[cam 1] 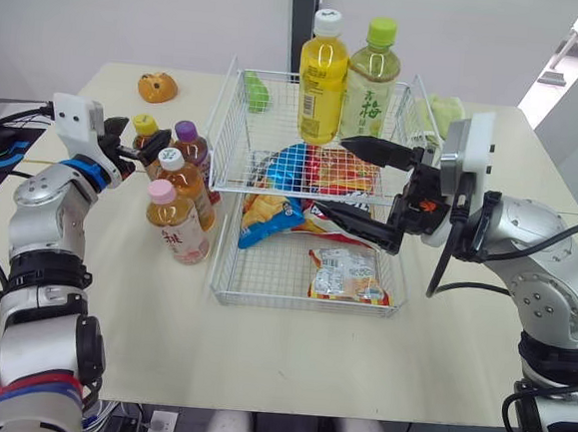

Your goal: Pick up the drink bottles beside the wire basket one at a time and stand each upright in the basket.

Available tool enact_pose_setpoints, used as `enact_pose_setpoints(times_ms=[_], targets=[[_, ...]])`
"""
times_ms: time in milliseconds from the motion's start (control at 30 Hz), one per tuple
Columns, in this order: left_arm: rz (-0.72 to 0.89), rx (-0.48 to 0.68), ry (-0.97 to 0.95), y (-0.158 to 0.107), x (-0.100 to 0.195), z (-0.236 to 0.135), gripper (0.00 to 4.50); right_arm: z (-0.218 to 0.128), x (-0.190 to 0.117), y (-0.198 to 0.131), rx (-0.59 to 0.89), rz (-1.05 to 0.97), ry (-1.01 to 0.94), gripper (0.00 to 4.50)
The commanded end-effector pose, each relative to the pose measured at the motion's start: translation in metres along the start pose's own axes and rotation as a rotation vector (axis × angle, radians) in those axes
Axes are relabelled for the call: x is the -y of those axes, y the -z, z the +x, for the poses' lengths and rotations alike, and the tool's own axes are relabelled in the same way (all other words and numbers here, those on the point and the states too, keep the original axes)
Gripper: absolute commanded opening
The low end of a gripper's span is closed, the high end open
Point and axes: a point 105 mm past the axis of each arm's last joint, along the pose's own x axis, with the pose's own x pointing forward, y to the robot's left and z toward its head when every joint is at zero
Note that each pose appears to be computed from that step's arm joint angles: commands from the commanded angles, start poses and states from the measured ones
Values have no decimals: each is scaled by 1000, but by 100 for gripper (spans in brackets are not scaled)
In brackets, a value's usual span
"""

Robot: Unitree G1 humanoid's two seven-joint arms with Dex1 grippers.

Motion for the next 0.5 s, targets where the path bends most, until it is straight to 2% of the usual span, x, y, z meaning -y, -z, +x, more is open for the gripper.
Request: enact_pose_setpoints(times_ms=[33, 333, 433, 500], targets=[[36, 48, -6, -16, -2, 4, 449, -3, 0, -13, 25, -47, 13, 450], [41, 64, -5, -17, -3, 8, 449, -3, -1, -15, 23, -47, 16, 450], [39, 56, -2, -15, -3, 8, 390, -3, -1, -14, 24, -47, 17, 450], [38, 53, -1, -14, -3, 8, 330, -3, -2, -14, 25, -46, 17, 450]])
